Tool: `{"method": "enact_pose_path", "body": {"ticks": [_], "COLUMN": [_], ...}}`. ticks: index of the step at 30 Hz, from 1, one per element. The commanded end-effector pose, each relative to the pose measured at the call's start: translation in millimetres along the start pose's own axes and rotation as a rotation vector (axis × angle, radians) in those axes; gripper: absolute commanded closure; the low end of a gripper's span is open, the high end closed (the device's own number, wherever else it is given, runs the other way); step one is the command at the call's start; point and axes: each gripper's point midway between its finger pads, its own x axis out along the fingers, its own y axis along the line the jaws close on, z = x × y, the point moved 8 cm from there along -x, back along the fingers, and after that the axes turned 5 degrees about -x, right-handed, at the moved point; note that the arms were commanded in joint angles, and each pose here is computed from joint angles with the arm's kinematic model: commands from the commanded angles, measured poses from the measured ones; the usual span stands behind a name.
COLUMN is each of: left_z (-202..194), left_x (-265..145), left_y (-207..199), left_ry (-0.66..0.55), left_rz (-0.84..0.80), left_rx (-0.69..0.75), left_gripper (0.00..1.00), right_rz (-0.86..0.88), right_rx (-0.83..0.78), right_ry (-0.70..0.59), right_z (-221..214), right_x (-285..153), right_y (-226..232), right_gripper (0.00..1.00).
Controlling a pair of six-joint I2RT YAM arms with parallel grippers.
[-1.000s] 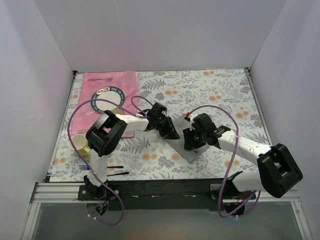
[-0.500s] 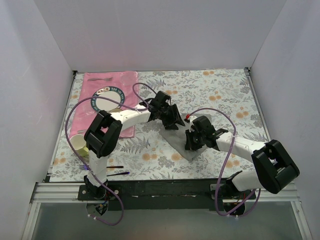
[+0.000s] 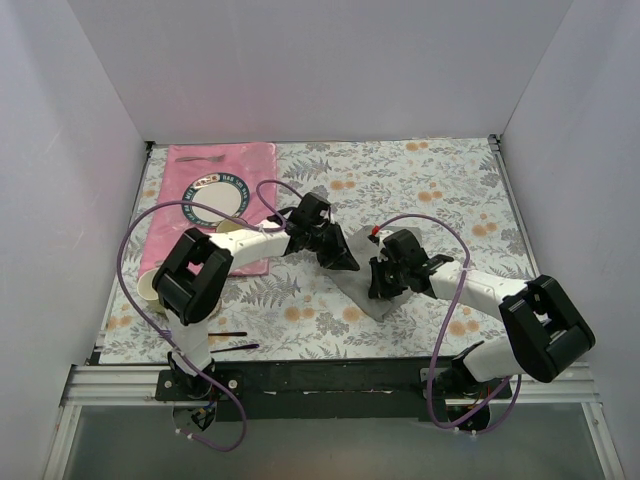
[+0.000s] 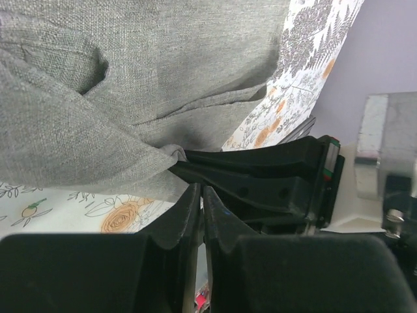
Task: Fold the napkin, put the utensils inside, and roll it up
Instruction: Roll the napkin with the utensil
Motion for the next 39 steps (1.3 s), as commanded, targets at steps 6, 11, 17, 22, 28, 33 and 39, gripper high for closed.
{"method": "enact_pose_path", "body": {"ticks": [6,11,17,22,28,33,39], "left_z": [-4.1,0.0,6.5,-0.3,-5.6,-5.3,-7.2], "left_x": [19.1,34.3,54.3,53.9,55.3,58.7,59.7], "left_y": [16.0,34.0,61.7,82.1,97.0,95.7,97.9], "left_ry": [0.046,0.029,0.011,0.030,0.059,0.086,0.113], "left_rz": [0.025,0.093,0.192,0.287,0.336,0.335,0.343], "left_rx": [-0.038,-0.026,0.023,-0.014,-0.019,-0.028,-0.054], "left_gripper": [0.98,0.99,0.99,1.00,1.00,1.00,1.00], "right_rz": [-0.104,-0.103,-0.100,-0.102,-0.167,-0.078,-0.128], "right_rx": [-0.001,-0.007,-0.013,-0.059,-0.188,-0.327,-0.440], "right_ry": [0.137,0.130,0.136,0.137,0.014,-0.173,-0.112], "right_z": [-29.5,-24.5,-19.2,-7.0,35.1,44.7,31.2], "right_x": [6.0,5.6,4.4,-8.3,-45.3,-51.5,-33.1], "right_y": [-15.9,-14.6,-13.5,-8.8,5.6,29.1,47.3], "right_gripper": [0.99,0.99,0.99,0.82,0.58,0.39,0.34]}}
